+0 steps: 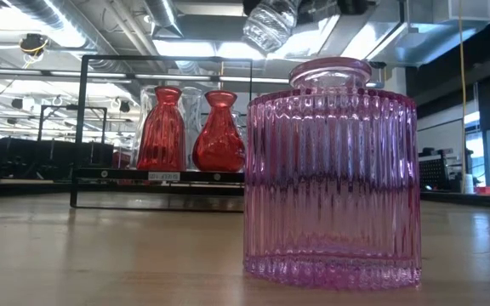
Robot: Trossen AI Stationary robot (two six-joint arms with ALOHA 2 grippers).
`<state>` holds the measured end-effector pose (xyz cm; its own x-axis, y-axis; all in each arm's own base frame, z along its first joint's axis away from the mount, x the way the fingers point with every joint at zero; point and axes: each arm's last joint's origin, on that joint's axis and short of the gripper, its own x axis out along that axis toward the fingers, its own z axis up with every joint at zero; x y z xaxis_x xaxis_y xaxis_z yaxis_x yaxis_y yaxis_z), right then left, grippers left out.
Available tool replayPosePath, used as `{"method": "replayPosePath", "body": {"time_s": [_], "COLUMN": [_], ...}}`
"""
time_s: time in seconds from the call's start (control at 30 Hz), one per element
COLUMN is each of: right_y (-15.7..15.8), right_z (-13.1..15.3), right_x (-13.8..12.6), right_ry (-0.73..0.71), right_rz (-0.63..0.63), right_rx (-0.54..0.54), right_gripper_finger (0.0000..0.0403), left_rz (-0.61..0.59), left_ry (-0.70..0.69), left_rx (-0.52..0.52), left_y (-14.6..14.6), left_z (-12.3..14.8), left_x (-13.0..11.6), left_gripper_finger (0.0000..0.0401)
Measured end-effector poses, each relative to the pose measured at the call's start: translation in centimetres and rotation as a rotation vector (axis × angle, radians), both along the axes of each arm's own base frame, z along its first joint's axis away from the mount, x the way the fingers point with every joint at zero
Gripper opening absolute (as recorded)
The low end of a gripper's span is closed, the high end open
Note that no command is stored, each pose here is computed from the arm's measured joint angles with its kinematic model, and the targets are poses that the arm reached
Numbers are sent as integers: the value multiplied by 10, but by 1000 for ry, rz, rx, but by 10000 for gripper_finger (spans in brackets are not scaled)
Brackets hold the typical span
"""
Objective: Sort vases onto shelf
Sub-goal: Put the transparent vase on the shelf
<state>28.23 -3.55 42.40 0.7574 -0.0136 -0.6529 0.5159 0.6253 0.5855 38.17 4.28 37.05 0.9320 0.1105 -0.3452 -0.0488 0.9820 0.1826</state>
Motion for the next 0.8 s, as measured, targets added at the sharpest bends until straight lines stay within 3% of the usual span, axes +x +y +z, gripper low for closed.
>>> {"method": "replayPosePath", "body": {"time_s": [0.2, 0.7, 0.8], "right_y": [0, 0, -1], "right_z": [-4, -6, -6], "right_x": [7, 14, 14], "right_ry": [0, -9, -16], "right_rz": [12, 19, 9], "right_rx": [9, 35, 28], "right_gripper_finger": [13, 12, 18], "left_rz": [43, 58, 68], "left_ry": [47, 37, 33], "left_rx": [18, 6, 9], "left_y": [-4, -5, -4], "left_z": [-4, -2, 3], "left_x": [-1, -1, -2], "left_gripper_finger": [308, 164, 162]}}
